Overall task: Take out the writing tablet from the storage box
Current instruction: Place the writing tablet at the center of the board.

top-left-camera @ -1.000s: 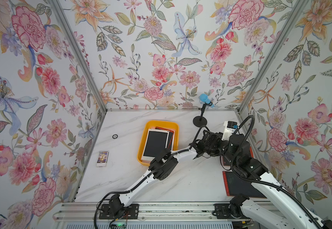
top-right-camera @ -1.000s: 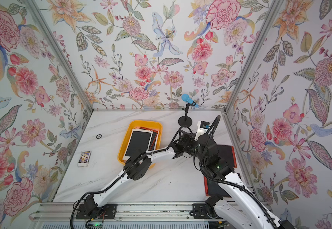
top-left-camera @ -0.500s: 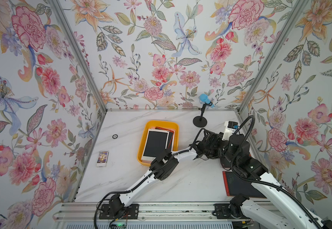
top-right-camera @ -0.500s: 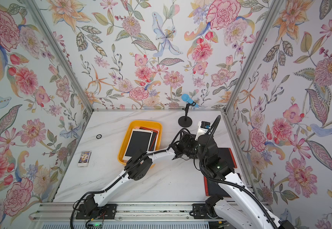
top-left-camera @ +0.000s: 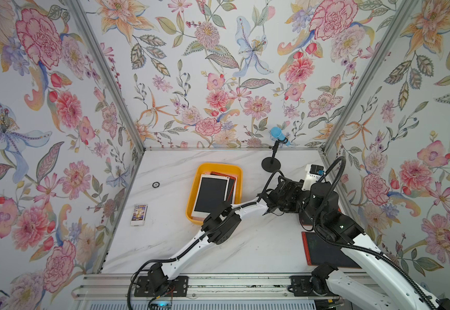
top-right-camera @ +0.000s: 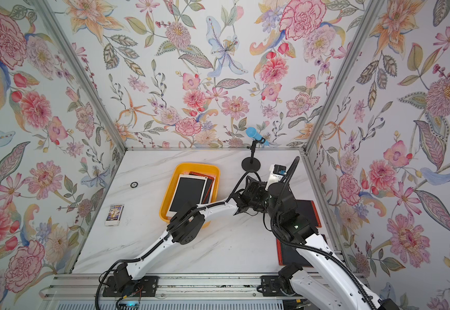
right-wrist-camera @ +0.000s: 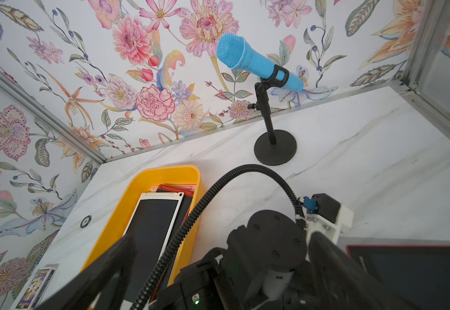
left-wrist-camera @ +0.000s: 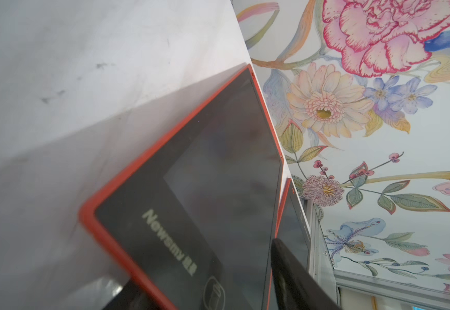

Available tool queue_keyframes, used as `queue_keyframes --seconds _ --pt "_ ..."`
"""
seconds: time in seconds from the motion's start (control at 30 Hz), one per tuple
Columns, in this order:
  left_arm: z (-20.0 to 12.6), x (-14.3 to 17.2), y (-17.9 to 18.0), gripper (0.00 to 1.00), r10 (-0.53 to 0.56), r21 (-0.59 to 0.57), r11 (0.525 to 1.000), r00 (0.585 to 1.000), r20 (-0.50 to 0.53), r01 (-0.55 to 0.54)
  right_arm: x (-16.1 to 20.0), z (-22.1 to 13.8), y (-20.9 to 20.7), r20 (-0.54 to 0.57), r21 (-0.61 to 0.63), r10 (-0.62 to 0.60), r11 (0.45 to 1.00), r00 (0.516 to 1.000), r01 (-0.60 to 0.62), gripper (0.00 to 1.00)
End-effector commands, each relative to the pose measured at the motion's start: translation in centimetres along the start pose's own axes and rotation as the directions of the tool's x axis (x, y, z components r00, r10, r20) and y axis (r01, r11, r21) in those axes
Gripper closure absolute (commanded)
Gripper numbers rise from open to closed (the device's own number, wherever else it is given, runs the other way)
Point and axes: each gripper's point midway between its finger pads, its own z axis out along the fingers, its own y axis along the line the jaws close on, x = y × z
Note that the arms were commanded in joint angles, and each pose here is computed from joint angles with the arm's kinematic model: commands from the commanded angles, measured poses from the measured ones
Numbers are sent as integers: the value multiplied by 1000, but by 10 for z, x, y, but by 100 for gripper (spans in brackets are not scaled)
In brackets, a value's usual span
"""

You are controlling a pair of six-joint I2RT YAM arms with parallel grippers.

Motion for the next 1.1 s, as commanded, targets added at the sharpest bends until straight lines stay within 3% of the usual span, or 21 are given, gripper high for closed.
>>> queue_keyframes --seconds 0.0,0.3,0.5,0.63,0.87,1.07 --pt "-23 -4 32 35 18 -172 985 1000 8 -16 -7 -10 -7 24 35 -19 999 1000 18 0" --pt "-78 -12 21 25 70 -223 974 994 84 -50 -21 -27 -16 42 86 -32 996 999 28 0" --pt "-172 -11 1 21 142 -275 958 964 226 -77 -28 -26 -15 29 112 -34 993 999 31 0" --pt "-251 -1 2 17 228 -414 906 928 296 -91 -24 -5 -1 -38 96 -51 994 998 54 0" --pt "-367 35 23 9 300 -602 799 853 427 20 39 43 26 -213 35 -13 999 977 21 0" --pt "-434 54 34 3 338 -676 725 787 517 133 99 77 56 -340 12 -84 996 937 93 0"
